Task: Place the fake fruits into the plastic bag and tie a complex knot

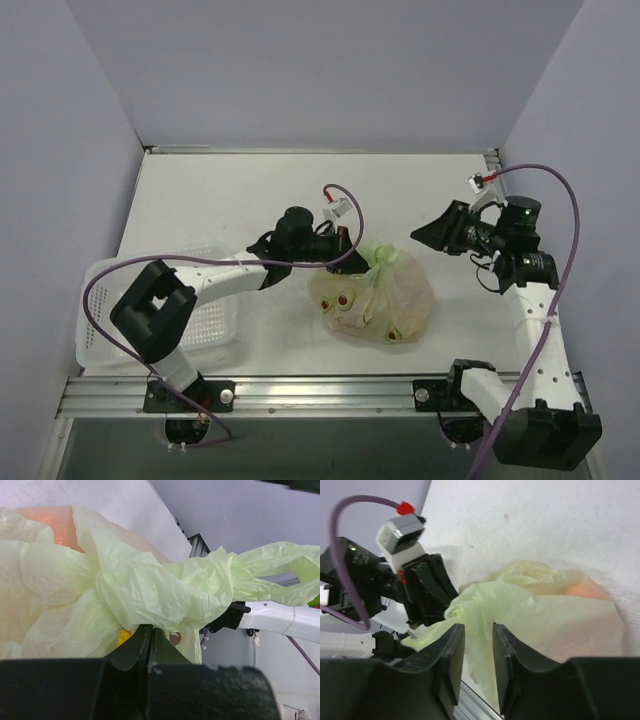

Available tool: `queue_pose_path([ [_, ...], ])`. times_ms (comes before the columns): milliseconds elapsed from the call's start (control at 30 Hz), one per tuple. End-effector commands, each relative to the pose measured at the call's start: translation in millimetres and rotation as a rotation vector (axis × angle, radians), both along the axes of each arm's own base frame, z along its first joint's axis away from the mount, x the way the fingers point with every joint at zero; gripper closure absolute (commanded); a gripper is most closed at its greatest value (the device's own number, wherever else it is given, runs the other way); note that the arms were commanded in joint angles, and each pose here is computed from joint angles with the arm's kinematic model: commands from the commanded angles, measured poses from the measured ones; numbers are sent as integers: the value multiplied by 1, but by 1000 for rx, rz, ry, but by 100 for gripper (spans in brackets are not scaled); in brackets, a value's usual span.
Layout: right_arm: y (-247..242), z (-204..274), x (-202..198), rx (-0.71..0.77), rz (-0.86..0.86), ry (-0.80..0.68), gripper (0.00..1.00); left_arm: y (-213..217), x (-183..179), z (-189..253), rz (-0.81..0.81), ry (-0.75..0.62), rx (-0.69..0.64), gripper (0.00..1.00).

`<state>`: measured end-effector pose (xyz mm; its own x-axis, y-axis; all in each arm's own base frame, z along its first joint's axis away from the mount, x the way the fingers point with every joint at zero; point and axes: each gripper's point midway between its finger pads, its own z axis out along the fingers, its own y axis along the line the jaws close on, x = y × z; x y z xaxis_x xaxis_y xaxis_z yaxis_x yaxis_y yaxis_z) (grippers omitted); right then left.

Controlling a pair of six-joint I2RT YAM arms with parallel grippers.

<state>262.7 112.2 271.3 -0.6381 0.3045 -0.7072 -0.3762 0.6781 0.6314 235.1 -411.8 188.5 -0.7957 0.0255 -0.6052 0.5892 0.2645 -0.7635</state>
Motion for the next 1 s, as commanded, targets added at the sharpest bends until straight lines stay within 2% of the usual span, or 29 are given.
queue_pose_path([
  [0, 10, -39, 2, -27, 110, 116, 75, -2, -8, 26, -31, -39, -77, 100],
  [67, 19, -60, 1, -50, 159, 159, 80, -4, -11, 26, -40, -37, -78, 100],
  [200, 37, -93, -23, -93, 271, 222, 78, -9, -16, 25, -52, -19, -78, 100],
  [333, 53, -107, -50, -80, 366, 266, 63, -14, -13, 27, -50, -27, -93, 100],
  [433, 60, -113, -63, -43, 390, 298, 57, -18, -6, 27, -49, -34, -97, 100],
  [500, 67, -109, -60, -11, 389, 263, 55, -19, -5, 29, -56, -36, -104, 100],
  [533, 71, -113, -64, 28, 366, 311, 50, -20, -4, 31, -58, -38, -108, 100],
  [600, 84, -103, -54, 74, 358, 252, 48, -19, -3, 33, -67, -40, -115, 100],
  [633, 89, -103, -54, 132, 317, 326, 46, -19, -2, 34, -68, -42, -119, 100],
  [667, 100, -89, -44, 159, 329, 234, 45, -18, 0, 35, -68, -44, -123, 100],
  [967, 133, -36, 16, 367, 128, 162, 40, 0, 27, 79, -80, -106, -201, 100],
])
